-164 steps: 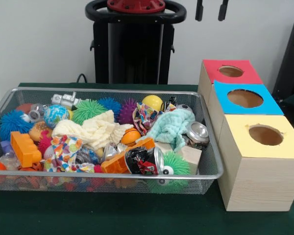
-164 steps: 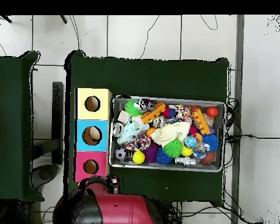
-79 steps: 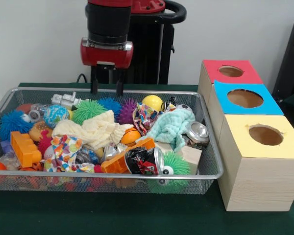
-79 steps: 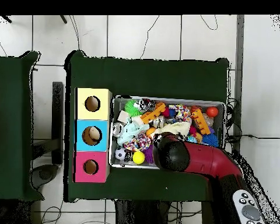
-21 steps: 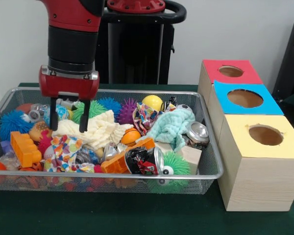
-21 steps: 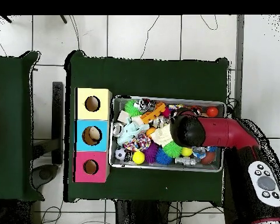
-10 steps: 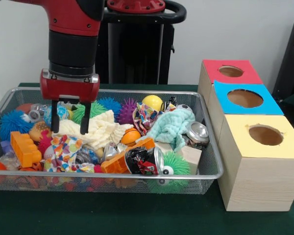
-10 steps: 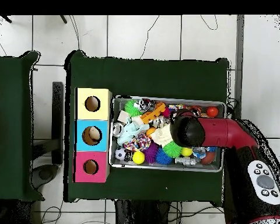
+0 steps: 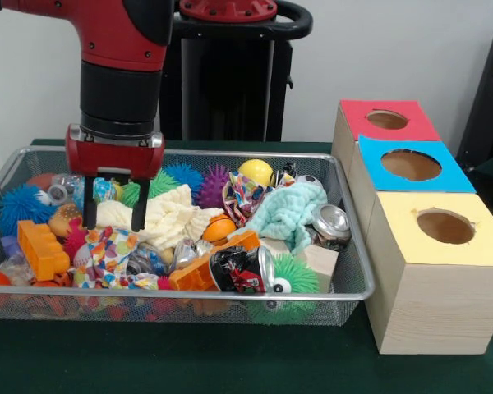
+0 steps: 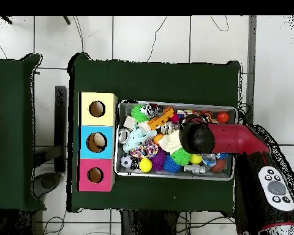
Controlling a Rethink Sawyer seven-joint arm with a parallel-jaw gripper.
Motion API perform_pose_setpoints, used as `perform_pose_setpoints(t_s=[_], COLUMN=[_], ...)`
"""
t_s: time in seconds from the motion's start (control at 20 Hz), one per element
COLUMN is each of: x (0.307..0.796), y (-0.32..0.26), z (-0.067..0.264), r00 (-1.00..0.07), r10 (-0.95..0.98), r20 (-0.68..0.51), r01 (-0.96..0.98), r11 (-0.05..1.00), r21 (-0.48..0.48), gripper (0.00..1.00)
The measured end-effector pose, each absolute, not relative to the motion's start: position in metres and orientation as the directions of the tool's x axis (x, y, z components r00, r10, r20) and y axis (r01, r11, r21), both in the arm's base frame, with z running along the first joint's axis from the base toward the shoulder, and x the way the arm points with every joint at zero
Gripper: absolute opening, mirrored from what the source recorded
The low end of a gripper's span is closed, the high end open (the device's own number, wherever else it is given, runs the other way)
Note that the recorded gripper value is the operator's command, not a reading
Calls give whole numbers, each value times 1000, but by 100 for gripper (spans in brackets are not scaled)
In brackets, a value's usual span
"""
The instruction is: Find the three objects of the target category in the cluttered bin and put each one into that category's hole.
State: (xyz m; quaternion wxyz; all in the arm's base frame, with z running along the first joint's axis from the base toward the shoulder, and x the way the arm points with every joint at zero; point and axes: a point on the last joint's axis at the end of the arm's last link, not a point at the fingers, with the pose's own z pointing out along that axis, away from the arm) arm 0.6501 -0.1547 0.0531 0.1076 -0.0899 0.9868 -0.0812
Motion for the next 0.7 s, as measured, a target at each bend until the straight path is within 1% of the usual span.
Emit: perform_pose_setpoints(t_s=[0.35,0.7], x=[652,653], y=[-162,-165], z=[46,40], r00=[-953,-948], r10=[-231,-243], r20=[-194,-204], r01=[-190,-198], r11=[959,956], r21=[-209,-217], gripper=[100,100])
